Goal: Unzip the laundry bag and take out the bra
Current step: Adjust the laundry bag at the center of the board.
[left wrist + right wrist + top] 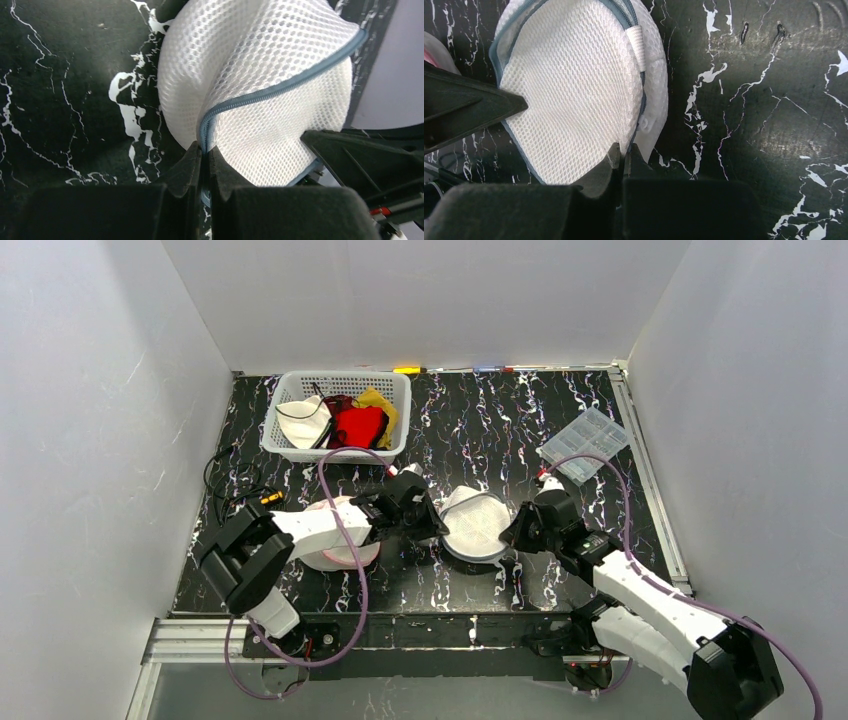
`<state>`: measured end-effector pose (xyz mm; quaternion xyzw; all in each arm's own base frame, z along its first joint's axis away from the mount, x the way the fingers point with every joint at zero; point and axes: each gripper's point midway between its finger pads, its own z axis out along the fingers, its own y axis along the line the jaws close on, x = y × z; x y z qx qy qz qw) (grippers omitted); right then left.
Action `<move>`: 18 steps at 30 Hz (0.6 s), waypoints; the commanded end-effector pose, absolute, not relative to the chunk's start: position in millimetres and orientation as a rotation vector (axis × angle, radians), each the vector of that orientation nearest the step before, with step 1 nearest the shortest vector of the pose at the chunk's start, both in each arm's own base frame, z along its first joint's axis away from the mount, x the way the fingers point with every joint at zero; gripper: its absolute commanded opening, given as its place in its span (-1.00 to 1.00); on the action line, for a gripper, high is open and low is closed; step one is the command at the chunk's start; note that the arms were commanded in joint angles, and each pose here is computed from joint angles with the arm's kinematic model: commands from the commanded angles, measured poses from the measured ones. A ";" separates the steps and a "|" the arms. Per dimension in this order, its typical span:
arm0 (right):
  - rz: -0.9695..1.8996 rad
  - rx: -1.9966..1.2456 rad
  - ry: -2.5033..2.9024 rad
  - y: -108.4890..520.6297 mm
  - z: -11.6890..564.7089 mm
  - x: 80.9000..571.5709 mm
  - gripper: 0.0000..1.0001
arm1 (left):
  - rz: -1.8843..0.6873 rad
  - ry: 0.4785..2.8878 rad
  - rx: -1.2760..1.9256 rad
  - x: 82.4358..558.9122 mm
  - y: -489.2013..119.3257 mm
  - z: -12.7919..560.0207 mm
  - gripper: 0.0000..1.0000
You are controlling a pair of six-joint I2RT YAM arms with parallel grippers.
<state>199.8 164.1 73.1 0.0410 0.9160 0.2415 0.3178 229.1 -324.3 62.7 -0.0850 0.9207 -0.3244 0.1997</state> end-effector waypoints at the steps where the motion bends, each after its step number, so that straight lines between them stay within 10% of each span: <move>1: 0.555 0.115 2.423 153.4 54.6 202.0 -0.97 | -0.600 2.618 -0.275 242.5 -290.0 26.0 -1.00; 6: 0.520 0.126 2.428 150.0 43.7 205.3 -0.94 | -0.563 2.628 -0.277 249.0 -293.6 15.4 -1.00; 18: 0.524 0.113 2.252 139.8 129.0 212.8 0.29 | -0.588 2.633 -0.284 250.2 -299.1 26.4 -1.00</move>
